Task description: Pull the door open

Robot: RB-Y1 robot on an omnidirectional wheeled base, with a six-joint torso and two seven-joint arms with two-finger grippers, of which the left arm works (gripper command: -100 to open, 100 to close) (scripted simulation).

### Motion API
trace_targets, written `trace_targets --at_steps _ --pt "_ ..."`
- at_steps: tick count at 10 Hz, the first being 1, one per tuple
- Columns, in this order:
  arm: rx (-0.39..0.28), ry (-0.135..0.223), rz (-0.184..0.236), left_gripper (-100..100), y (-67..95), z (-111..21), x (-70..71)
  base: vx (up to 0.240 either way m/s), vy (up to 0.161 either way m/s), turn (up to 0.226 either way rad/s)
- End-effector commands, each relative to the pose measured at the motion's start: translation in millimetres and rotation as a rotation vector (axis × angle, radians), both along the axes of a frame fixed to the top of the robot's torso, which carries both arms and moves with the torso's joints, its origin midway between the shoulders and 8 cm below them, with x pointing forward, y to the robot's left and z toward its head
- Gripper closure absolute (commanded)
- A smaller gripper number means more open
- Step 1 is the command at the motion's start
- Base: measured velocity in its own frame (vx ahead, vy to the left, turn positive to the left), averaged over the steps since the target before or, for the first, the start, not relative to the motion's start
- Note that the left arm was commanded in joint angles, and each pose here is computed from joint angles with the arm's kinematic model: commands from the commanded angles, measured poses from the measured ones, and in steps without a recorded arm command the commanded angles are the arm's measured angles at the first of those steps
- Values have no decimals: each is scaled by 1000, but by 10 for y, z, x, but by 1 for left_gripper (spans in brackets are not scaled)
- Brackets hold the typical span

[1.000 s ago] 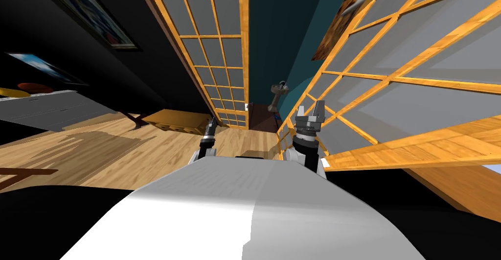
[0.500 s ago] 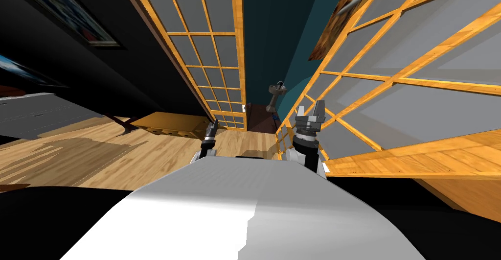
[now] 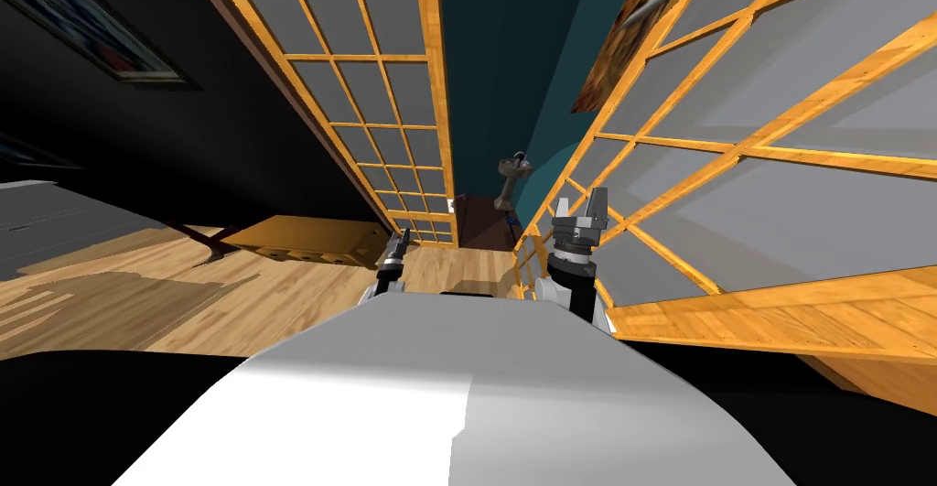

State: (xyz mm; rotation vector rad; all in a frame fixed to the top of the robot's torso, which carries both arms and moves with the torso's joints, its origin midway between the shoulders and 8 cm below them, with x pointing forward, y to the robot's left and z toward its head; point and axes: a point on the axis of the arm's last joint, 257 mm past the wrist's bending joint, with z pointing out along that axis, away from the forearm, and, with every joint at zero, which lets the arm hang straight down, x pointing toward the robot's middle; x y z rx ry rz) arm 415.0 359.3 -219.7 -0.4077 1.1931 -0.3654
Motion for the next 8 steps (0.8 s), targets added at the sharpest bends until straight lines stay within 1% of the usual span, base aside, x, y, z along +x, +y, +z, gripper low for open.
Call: trace_targets --at_steps 1,3,8 --pt "34 21 14 -100 26 -110 3 103 -25 -65" --pt "72 48 29 -100 50 -237 0 112 -36 -59" --pt "163 113 60 -100 96 -545 -19 108 -16 -62"
